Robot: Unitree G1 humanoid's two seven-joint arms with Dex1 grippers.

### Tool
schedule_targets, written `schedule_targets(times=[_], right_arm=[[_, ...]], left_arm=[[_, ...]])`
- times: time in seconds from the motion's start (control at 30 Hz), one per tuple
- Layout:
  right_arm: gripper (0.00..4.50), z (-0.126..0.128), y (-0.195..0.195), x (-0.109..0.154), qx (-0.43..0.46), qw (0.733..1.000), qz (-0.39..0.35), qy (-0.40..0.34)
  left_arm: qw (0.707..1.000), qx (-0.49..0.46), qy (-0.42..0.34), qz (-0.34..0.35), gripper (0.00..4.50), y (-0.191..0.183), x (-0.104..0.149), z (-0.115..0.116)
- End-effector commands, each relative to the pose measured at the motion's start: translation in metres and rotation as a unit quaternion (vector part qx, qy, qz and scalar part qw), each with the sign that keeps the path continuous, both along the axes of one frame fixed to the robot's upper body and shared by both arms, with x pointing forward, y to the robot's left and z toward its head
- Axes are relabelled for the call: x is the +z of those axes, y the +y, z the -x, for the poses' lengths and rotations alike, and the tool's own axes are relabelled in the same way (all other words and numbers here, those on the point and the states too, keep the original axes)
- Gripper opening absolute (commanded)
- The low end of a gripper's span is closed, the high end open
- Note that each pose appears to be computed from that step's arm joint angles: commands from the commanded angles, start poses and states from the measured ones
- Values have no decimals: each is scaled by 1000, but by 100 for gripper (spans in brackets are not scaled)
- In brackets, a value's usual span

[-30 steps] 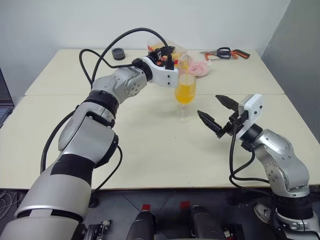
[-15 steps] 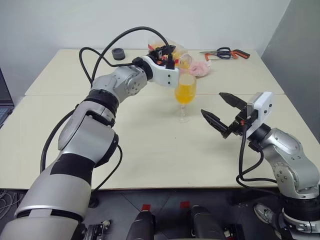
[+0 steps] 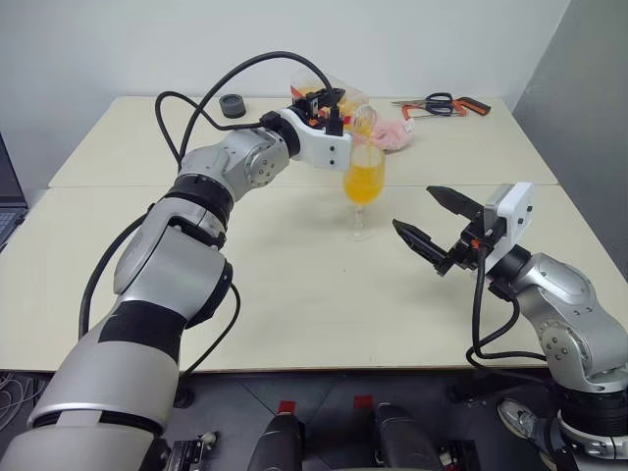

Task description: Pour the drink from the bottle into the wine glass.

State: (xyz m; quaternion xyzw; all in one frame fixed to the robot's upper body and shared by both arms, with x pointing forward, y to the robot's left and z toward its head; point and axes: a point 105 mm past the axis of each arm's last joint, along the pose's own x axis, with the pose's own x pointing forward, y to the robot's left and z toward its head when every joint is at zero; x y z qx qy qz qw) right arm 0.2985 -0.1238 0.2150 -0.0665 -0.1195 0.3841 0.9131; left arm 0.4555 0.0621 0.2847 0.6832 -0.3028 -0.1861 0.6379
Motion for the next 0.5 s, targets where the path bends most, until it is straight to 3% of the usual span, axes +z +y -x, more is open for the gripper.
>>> schedule_targets(times=[0.03,0.3,0.5], right_arm=[[450,6,4,9,7,1000,-1,-22],[450,7,9,10,12,1000,2,-23],[450,7,14,14,17,999,7,-32]], left_arm=[[999,-9,-21,31,165,-3,24,3],[996,-11,27,79,165,-2,20,2],[979,-15,108,172,165,2,17,-2]])
